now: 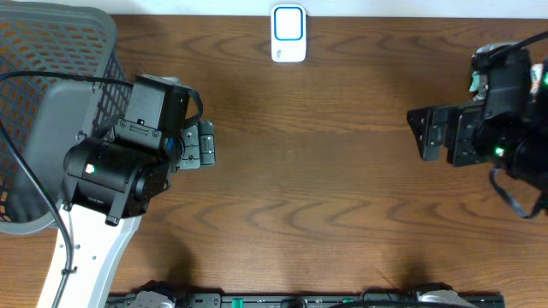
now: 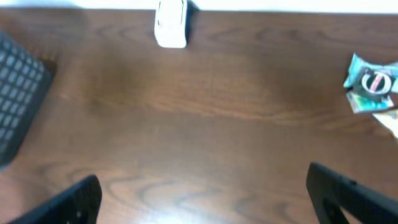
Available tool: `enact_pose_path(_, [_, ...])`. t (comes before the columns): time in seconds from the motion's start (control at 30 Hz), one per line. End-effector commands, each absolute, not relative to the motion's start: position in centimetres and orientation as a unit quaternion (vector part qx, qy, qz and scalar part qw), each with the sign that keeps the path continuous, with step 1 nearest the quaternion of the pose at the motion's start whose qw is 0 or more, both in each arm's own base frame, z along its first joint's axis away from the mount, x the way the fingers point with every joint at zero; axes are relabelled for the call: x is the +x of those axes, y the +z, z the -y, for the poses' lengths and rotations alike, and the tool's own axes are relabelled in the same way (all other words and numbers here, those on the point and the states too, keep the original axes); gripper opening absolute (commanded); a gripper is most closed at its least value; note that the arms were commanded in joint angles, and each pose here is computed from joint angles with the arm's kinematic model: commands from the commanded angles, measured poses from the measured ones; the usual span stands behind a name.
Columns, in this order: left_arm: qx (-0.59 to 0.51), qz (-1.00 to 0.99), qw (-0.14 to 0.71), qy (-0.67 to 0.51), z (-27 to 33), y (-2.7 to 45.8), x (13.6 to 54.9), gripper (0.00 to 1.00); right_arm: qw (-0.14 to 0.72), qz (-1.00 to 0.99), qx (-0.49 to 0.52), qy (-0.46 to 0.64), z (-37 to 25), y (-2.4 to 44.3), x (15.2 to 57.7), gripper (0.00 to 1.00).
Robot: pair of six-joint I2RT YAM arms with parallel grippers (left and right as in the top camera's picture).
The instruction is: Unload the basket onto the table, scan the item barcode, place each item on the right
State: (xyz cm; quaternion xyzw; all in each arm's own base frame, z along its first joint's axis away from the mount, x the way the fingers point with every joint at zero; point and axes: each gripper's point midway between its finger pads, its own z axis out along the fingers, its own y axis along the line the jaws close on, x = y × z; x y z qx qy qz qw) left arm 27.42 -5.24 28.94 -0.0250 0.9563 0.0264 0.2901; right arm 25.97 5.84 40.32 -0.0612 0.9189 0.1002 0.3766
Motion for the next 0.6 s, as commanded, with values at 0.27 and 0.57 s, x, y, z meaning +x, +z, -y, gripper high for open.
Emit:
enact_pose_path(0.27, [-0.025, -0.955, 0.292, 0.036, 4.9, 29.1, 27.6, 0.98, 0.477, -0.87, -0.066, 0.104, -5.1, 36.4, 20.6, 0.99])
enact_pose_path(0.57, [-0.025, -0.955, 0.292, 0.036, 4.9, 29.1, 27.6, 0.98, 0.529, -0.839, -0.068, 0.107, -4.6, 34.1, 16.6, 0.99])
